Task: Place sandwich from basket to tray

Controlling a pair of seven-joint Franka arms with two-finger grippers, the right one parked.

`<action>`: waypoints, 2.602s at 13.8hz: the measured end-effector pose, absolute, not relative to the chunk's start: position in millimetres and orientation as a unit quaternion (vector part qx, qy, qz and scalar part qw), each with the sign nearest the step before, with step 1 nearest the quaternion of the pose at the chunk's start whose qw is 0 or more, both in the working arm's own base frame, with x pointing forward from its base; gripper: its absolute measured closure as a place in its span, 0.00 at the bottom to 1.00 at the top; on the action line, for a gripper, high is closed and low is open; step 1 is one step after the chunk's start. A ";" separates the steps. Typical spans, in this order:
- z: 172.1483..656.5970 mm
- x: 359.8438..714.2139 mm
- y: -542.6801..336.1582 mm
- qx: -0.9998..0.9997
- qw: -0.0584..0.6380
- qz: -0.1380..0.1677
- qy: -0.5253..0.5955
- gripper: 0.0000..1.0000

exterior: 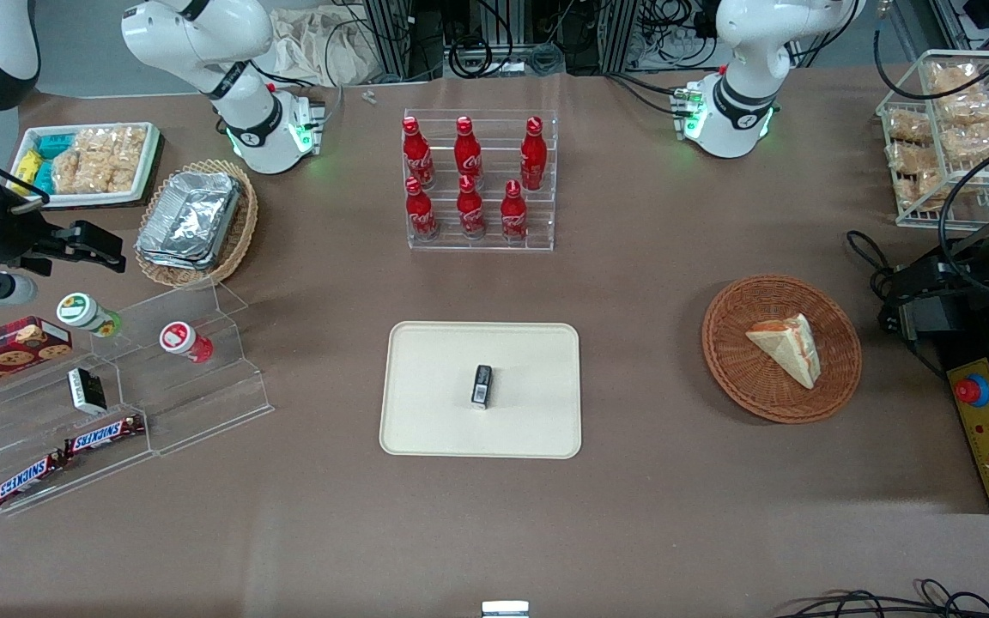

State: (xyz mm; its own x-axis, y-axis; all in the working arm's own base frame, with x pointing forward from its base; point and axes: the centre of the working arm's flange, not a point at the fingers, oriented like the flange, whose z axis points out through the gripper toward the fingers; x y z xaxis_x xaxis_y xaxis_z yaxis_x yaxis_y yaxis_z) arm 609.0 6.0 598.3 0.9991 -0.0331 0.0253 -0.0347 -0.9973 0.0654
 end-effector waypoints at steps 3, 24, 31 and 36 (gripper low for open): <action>599.7 605.3 2.8 0.999 0.030 0.005 -0.020 0.00; 376.4 563.0 19.7 0.956 -0.005 -0.059 0.289 0.00; 293.8 551.0 43.8 0.946 0.006 -0.048 0.321 0.00; 278.8 555.7 22.9 0.942 0.017 -0.046 0.333 0.00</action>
State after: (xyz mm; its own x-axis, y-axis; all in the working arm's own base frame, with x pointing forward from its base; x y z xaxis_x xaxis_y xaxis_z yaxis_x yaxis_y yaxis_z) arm 555.7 22.9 278.8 0.7737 0.6259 -0.0982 0.6291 -0.7773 0.0017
